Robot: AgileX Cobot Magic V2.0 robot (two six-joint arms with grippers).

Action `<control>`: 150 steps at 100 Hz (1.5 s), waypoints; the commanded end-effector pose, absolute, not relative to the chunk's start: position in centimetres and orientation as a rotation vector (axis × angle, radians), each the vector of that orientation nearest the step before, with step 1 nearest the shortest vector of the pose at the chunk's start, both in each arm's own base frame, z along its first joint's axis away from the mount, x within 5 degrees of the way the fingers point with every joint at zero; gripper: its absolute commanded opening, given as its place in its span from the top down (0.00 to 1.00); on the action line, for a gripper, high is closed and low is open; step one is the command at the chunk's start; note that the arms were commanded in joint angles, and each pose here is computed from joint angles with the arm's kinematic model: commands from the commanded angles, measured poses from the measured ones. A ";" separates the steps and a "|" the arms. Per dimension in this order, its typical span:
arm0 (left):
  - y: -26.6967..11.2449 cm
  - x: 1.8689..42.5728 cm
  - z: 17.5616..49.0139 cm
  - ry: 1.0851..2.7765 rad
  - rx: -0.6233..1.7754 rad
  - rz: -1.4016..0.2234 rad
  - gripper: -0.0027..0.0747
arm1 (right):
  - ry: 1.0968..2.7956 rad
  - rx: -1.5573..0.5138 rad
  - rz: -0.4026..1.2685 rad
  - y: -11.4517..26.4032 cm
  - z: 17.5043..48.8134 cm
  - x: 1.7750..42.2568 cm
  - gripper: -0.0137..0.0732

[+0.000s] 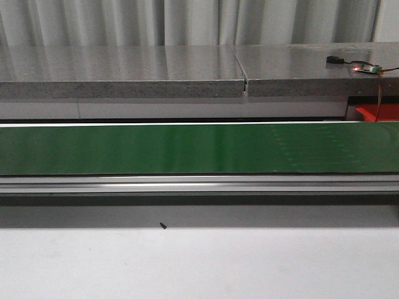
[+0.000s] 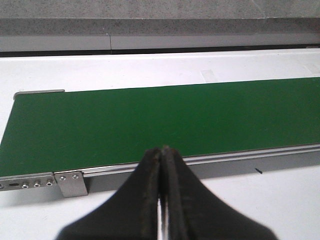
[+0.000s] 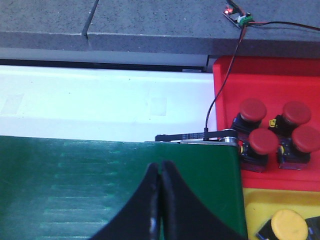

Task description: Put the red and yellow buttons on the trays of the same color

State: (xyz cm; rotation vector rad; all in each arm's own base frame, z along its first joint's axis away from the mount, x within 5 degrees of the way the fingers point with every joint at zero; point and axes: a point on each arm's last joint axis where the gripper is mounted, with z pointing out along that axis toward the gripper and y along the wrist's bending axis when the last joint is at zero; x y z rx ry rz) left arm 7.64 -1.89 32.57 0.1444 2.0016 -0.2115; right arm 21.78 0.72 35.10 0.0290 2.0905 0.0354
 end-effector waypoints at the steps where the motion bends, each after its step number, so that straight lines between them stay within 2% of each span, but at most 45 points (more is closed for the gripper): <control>1: -2.0 7.9 34.1 1.902 0.127 -0.231 0.99 | 1.959 0.001 0.020 0.7 36.6 20.8 0.92; 84: -2.0 7.9 34.1 1.902 0.127 -0.231 0.99 | 1.757 0.016 0.002 0.0 33.5 12.1 0.92; 125: -2.0 7.9 34.1 1.902 0.127 -0.231 0.99 | 1.647 0.012 0.007 0.0 29.7 8.1 0.92; 150: -2.0 7.9 34.1 1.902 0.127 -0.231 0.99 | 1.636 0.017 0.001 -0.1 27.9 7.5 0.92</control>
